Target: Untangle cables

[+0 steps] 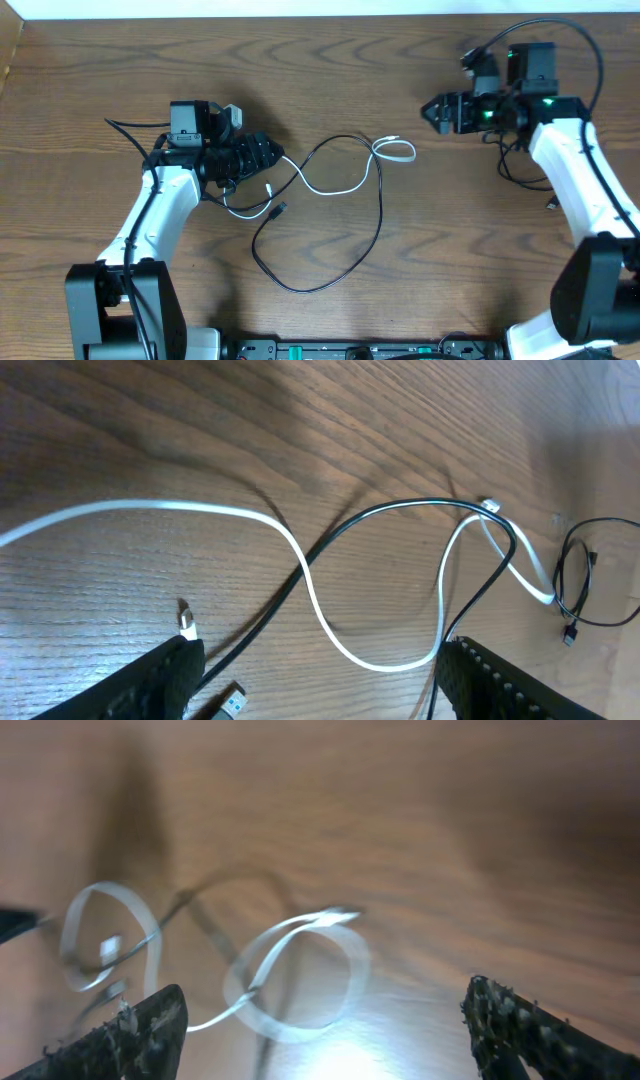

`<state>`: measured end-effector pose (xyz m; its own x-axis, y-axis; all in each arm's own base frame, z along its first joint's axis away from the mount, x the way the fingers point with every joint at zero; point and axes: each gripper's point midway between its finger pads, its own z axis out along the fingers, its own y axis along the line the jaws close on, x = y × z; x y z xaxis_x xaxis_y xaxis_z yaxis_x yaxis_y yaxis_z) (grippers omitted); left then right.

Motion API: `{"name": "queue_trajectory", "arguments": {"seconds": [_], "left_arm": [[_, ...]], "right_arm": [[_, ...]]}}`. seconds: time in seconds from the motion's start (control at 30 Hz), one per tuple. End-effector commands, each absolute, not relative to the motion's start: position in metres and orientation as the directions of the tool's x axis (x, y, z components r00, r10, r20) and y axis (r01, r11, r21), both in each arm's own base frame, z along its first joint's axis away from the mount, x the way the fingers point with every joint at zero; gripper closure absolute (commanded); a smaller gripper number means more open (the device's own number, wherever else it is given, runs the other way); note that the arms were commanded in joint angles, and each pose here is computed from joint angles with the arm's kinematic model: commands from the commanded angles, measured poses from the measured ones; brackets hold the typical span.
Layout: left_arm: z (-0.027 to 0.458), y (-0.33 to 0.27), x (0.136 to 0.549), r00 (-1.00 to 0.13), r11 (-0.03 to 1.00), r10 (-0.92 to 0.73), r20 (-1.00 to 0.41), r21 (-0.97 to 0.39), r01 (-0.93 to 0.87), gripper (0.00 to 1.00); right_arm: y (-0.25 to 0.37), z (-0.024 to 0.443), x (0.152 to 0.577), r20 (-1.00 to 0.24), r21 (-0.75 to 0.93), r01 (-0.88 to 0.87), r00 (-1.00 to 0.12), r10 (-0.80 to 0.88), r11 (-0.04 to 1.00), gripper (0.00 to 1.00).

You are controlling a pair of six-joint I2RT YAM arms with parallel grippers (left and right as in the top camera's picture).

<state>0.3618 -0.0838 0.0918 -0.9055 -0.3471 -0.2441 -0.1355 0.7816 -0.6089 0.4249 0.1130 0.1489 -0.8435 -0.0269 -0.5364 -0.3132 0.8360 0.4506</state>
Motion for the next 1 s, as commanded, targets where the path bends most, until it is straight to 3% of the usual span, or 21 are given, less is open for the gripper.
{"name": "queue_trajectory", "arguments": {"seconds": [0.0,0.13,0.3,0.43,0.53,0.73,0.93,0.97], "left_arm": [[0.085,-0.080,0.360,-0.908,0.796,-0.340,-0.244,-0.590,-0.140,0.21],[0.085,-0.080,0.360,-0.908,0.796,-0.340,-0.244,-0.590,-0.140,0.21],[0.085,-0.079,0.360,-0.908,0.797,-0.341,-0.245,-0.587,-0.141,0.21],[0.084,-0.079,0.359,-0.908,0.799,-0.342,-0.243,-0.584,-0.144,0.21],[0.084,-0.079,0.358,-0.909,0.799,-0.342,-0.239,-0.583,-0.147,0.21],[0.084,-0.079,0.358,-0.909,0.799,-0.342,-0.239,-0.583,-0.147,0.21],[0.084,-0.079,0.358,-0.909,0.799,-0.342,-0.239,-0.583,-0.147,0.21],[0.084,-0.079,0.358,-0.909,0.799,-0.342,-0.239,-0.583,-0.147,0.21]], "right_arm": [[0.167,0.155,0.401,-0.475,0.635,-0.390,-0.878,-0.061,0.668,0.18],[0.207,0.141,0.381,-0.368,0.705,-0.343,-0.925,-0.093,0.621,0.32],[0.250,0.123,0.358,-0.155,0.767,-0.153,-0.987,-0.052,0.623,0.32],[0.265,0.097,0.339,0.022,0.664,0.079,-0.996,0.086,0.743,0.39],[0.265,0.082,0.332,0.078,0.556,0.230,-0.971,0.226,0.799,0.46],[0.269,0.067,0.321,0.069,0.399,0.453,-0.882,0.466,0.797,0.46],[0.267,0.061,0.321,-0.043,0.329,0.559,-0.796,0.604,0.761,0.43],[0.268,0.061,0.320,-0.049,0.325,0.583,-0.776,0.629,0.745,0.37]]}}
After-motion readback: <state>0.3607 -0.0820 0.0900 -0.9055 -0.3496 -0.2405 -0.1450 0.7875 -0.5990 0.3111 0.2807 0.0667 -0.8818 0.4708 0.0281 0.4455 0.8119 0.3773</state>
